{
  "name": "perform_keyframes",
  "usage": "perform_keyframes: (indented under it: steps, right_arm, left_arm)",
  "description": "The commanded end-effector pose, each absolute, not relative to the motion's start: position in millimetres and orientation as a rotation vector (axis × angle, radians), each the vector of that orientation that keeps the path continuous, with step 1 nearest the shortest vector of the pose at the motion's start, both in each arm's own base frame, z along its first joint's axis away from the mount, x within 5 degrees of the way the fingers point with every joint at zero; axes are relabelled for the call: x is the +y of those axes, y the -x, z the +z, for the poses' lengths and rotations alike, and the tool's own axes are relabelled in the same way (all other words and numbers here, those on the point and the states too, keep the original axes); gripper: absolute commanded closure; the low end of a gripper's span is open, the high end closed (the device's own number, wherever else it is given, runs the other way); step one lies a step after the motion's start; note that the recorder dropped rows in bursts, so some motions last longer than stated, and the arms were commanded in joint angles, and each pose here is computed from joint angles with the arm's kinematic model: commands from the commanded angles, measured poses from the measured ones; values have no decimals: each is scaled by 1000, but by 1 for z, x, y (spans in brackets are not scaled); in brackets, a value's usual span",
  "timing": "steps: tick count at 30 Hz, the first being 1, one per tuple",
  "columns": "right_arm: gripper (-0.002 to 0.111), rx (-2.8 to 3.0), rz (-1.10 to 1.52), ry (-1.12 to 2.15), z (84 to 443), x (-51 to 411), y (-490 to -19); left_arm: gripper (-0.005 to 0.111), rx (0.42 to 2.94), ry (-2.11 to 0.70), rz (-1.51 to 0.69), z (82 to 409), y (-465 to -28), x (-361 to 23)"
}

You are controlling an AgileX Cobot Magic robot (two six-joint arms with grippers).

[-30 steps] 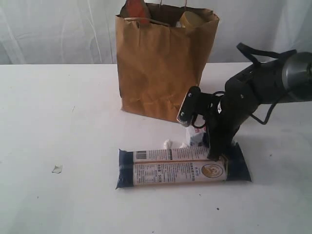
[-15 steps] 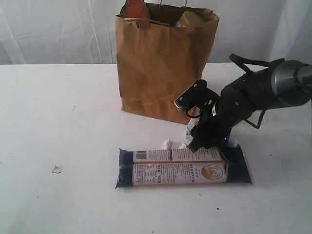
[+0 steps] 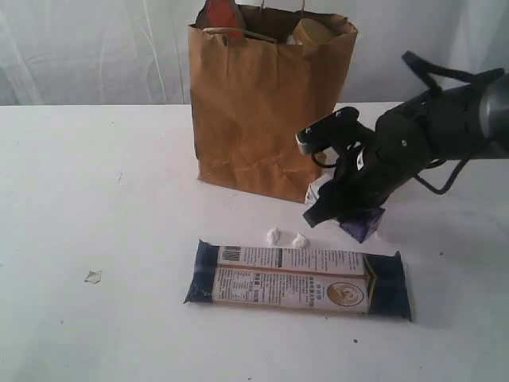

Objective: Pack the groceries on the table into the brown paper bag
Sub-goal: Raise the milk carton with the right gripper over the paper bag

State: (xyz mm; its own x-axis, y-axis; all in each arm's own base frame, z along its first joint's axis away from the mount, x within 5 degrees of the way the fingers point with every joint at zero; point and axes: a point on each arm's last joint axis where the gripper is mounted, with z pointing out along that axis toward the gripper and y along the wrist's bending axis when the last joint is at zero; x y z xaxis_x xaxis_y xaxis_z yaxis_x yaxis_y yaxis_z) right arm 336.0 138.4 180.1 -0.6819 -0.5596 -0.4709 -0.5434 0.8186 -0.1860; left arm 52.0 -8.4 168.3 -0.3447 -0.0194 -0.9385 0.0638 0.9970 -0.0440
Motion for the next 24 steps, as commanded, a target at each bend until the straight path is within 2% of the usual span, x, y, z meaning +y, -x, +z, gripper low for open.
perform_keyframes:
  steps: [1,10,13,18,20,24]
  right_arm:
    - [108,2428,10,736,212,137,-329]
    - [108,2510,217,592,252,136,-298]
    - [108,2535,382,597,269,140,-281]
    - [108,2237,1084,740,320,172,-245]
    - [108,2044,1250,640,341,180,-249]
    - [108,1699,1403,504,382,188,-269]
  left_arm:
    - [107,1913,-20,-95,168,-52,-9]
    - [107,1913,-20,-95,168,-52,-9]
    - [107,1913,-20,-95,168,-52,-9]
    - [107,1913,-20,-95,168,-52,-9]
    - [107,1913,-20,-95,168,-52,-9]
    - [107,1913,-20,-95,168,-52,-9]
